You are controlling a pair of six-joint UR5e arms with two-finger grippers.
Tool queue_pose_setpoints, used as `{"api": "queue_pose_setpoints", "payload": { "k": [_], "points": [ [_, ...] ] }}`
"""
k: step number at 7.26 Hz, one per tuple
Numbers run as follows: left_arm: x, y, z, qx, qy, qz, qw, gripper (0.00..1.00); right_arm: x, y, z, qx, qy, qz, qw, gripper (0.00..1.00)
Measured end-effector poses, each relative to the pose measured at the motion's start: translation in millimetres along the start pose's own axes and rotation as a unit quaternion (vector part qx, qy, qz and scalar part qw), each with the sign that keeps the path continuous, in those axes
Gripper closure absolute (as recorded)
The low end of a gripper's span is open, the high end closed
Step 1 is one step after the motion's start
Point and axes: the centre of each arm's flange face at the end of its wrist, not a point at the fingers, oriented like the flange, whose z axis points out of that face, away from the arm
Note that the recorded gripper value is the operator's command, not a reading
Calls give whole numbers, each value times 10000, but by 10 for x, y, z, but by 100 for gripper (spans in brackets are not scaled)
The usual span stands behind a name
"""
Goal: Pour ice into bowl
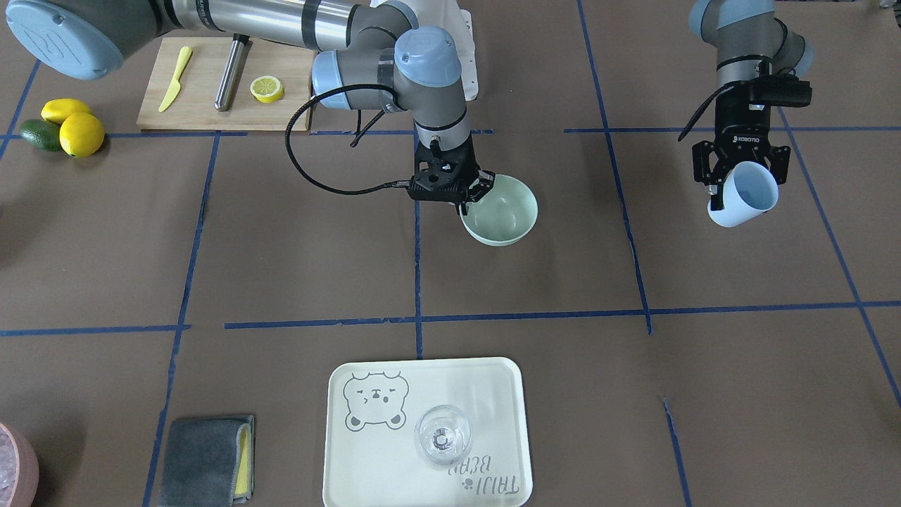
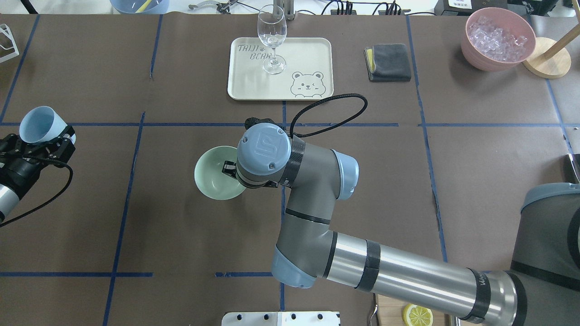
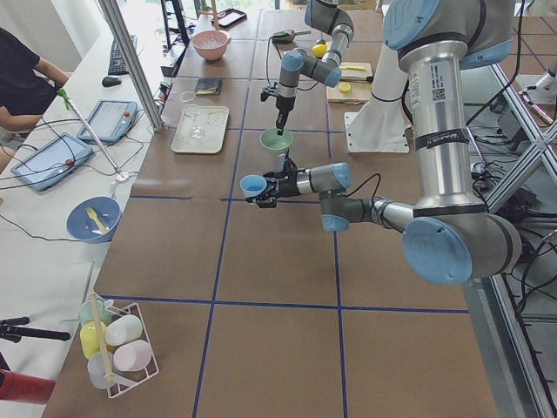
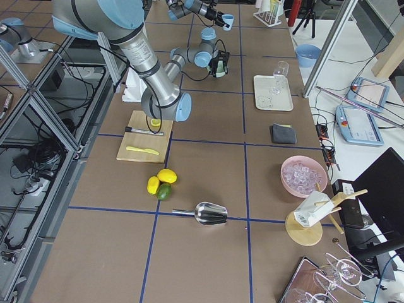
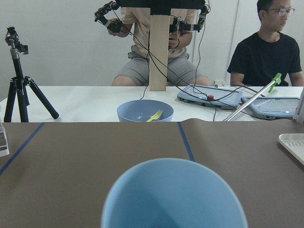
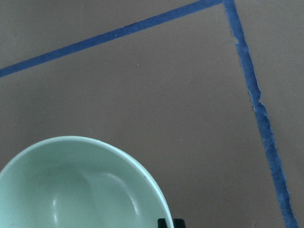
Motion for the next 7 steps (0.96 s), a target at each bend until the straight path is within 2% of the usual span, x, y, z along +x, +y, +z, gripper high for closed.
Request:
{"api": "queue_pose_setpoints", "payload": {
  "k": [1, 4, 7],
  "points": [
    [87, -60, 23, 37, 70, 225, 9997, 100, -36, 40, 18, -4, -5, -14, 10000, 0],
    [410, -130, 151, 87, 130, 426, 9990, 100, -67, 10, -137, -42, -142, -14, 9999, 0],
    [1044, -156, 353, 149, -439, 1077, 9931, 100, 538, -419, -510, -231, -275, 106, 9993, 0]
  ]
}}
